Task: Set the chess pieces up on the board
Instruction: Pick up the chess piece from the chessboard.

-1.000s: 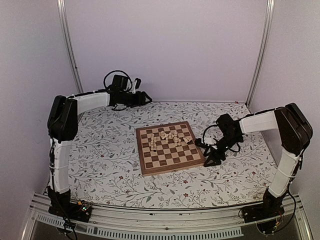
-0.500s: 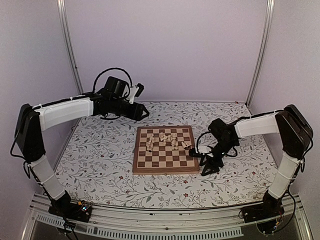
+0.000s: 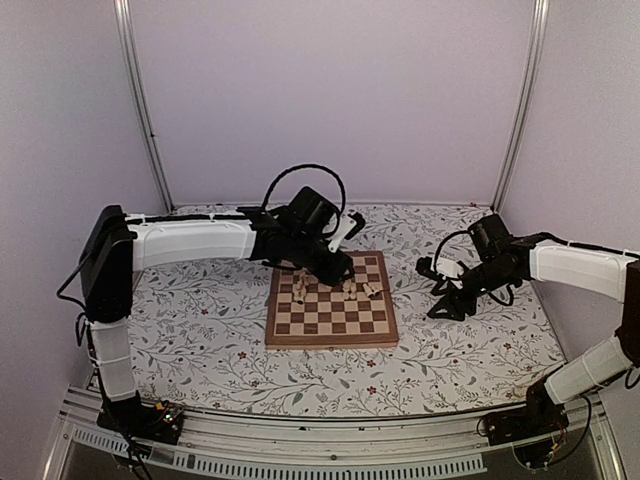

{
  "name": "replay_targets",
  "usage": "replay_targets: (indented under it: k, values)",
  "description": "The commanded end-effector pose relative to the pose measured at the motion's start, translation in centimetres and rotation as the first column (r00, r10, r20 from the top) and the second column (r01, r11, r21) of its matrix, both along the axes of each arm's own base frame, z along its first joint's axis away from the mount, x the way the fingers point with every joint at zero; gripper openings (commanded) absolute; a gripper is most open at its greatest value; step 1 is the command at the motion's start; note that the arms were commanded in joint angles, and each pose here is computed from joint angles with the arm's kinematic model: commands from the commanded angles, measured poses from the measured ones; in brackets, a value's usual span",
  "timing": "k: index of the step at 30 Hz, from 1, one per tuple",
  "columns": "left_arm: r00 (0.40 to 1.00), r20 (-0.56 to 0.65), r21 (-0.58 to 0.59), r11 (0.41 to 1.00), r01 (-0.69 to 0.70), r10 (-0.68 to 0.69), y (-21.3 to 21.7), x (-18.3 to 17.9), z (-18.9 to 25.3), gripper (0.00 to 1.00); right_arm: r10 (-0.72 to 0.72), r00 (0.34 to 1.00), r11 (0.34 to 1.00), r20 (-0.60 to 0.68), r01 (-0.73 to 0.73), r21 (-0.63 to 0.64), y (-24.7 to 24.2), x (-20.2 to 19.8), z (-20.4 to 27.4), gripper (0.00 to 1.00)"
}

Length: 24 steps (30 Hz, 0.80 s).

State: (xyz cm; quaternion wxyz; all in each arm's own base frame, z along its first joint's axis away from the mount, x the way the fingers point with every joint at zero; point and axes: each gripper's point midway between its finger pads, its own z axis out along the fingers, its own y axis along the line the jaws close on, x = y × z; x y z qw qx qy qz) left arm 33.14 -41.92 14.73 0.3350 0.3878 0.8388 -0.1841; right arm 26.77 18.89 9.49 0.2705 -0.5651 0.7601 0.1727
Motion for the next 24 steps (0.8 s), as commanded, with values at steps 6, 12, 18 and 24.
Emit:
replay_targets:
  k: [6, 12, 18, 24]
  values:
    - [0.999, 0.007, 0.129, 0.99, -0.054, 0.054, -1.3, 1.8, -2.5, 0.43, -0.089, 0.993, 0.996, 0.072, 0.089, -0.008, -0.8, 2.2, -0.1, 0.61]
    - [0.997, -0.066, 0.131, 0.991, -0.022, 0.03, -1.7, 0.8, -3.9, 0.51, -0.086, 0.993, 0.996, 0.084, 0.088, -0.022, -1.1, 2.2, -0.5, 0.6]
    - [0.996, -0.081, 0.156, 0.988, -0.017, 0.03, -1.5, 0.5, -4.8, 0.45, -0.081, 0.993, 0.996, 0.082, 0.083, -0.021, -1.0, 2.1, -0.6, 0.59]
    - [0.993, -0.112, 0.183, 0.983, -0.006, 0.027, -1.8, 0.5, -6.5, 0.42, -0.078, 0.994, 0.996, 0.08, 0.081, -0.029, -1.1, 2.1, -0.8, 0.57]
